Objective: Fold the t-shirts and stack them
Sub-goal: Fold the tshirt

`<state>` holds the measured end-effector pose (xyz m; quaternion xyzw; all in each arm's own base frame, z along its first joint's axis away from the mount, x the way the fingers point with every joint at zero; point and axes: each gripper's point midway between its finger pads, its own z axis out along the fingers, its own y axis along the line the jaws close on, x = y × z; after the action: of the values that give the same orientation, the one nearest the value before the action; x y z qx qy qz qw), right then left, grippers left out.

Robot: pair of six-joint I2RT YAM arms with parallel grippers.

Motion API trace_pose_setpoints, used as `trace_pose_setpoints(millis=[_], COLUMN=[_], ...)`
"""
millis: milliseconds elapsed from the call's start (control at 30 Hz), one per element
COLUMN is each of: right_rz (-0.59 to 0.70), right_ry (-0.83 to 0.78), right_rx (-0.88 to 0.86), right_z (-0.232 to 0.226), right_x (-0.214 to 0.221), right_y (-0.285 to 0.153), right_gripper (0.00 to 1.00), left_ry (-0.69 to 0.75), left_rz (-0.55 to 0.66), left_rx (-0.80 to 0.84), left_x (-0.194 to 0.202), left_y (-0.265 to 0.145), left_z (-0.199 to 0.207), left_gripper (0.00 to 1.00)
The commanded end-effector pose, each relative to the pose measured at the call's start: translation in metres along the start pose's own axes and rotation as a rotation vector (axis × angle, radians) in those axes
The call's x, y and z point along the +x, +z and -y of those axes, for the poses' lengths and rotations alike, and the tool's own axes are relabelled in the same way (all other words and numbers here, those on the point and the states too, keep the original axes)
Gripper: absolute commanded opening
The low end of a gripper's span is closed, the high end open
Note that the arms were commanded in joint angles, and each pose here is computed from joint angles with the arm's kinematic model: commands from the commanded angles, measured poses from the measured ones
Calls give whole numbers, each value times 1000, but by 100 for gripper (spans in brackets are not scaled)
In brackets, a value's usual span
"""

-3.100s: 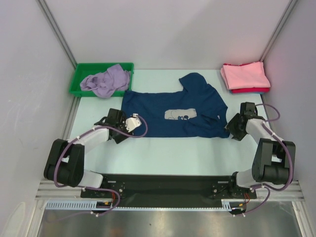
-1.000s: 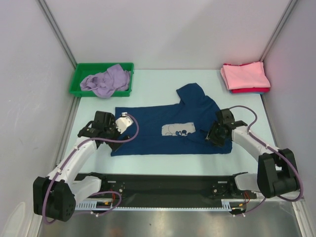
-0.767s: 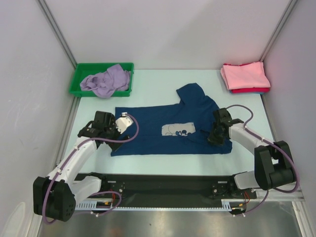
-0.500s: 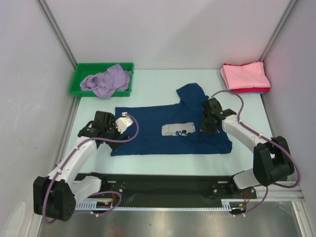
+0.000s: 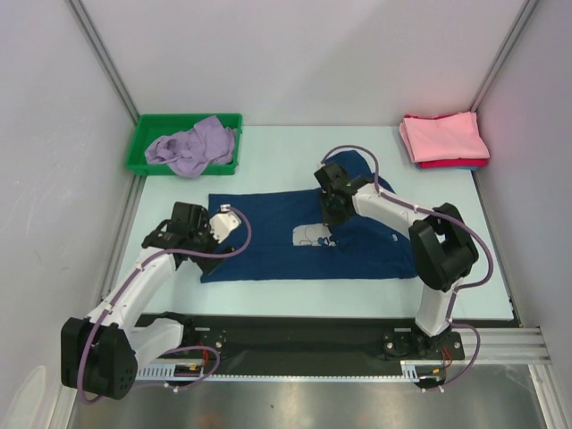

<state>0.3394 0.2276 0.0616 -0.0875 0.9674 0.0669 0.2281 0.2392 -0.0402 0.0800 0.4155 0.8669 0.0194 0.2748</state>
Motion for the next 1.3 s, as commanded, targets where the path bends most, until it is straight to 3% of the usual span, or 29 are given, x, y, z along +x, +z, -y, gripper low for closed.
trace_pose_setpoints(millis=[0,200,300,400,433,467,533,667,700,800,833,967,1267], right_rz=[61,8,-3,8,19,39,73,224,226,174,152,100,-6], right_ry=[-52,-71,-51,-9,-7,-4,13,106,145,208,215,198,187], right_rx=[-41,-58,-53,-155,-194,-237,-297,-304,-257,-177,-161,-72,-91], right_z=[-14,-21,-21,-37,-45,-54,-63,-20,11,68,78,117,125], right_x=[-28,-23,-23,-33,-38,-49,-64,-104,-105,-92,-86,-72,-46], right_y=[-4,20,25,15,10,1,-22,-65,-63,-57,-52,-33,11], right_gripper=[0,0,7,27,45,53,61,59,58,44,35,37,40], left_ry=[-20,-20,-21,-25,-27,-26,-25,-56,-60,-40,-20,48,195], left_rz=[25,18,20,34,47,51,82,210,229,298,321,356,362], left_rx=[-15,-19,-15,-5,-1,4,-5,70,113,178,176,234,368], left_x=[-3,-2,-3,-7,-12,-14,-27,-70,-79,-118,-132,-177,-267], left_y=[-1,0,0,0,-1,-1,-6,-20,-21,-26,-29,-18,26], left_z=[-2,-3,-3,-3,-3,-4,-11,-10,-5,9,10,38,123], left_gripper=[100,100,100,100,100,100,100,97,95,85,82,79,72])
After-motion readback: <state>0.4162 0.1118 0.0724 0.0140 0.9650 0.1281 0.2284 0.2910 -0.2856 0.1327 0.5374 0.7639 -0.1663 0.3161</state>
